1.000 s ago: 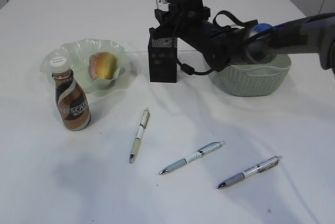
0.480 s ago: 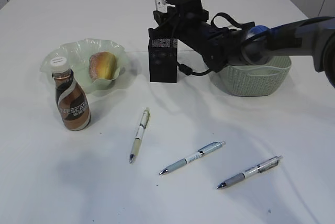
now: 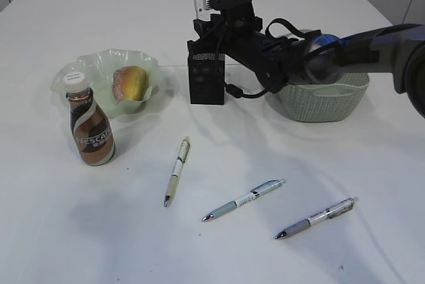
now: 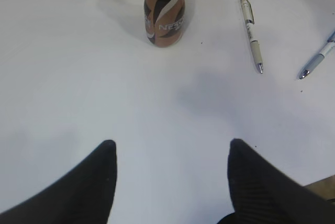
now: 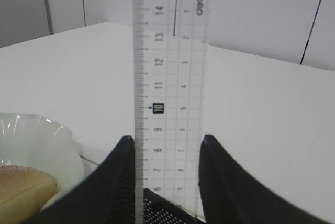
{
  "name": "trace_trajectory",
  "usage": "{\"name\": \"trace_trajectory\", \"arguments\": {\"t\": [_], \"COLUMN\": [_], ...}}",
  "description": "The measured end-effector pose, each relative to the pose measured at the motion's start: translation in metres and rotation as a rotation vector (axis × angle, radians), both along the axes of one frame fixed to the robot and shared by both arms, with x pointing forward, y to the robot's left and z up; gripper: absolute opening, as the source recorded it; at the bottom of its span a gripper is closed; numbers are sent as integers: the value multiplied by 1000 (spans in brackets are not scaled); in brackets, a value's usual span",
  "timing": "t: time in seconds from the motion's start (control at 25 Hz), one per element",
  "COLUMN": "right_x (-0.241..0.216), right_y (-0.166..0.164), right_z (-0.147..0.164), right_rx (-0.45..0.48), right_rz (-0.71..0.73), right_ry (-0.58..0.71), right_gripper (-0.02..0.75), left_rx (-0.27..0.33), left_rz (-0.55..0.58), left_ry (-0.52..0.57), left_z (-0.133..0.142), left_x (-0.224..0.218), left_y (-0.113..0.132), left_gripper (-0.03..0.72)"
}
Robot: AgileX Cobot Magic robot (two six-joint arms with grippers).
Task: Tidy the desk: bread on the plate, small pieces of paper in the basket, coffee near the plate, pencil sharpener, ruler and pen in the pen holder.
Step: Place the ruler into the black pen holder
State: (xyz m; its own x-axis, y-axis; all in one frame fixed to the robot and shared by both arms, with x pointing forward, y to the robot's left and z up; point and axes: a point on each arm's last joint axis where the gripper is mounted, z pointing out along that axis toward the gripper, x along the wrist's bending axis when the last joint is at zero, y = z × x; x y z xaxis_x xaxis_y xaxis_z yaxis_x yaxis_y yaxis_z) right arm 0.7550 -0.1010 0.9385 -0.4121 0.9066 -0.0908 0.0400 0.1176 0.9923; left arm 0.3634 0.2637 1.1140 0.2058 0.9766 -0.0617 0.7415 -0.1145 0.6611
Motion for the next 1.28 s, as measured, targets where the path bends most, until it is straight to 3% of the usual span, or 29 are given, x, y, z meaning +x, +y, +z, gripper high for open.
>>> {"name": "trace_trajectory", "arguments": {"t": [1.28], "right_x": [-1], "right_y": [0], "right_z": [-6], "right_rx": [-26], "right_rz": [1], "right_ry": [55], "right_gripper": [300], "left_rx": [-2], "left_rz": [0], "left_ry": [-1], "left_z": [0], "left_x": [0], "left_y": [0], "left_gripper": [466]}}
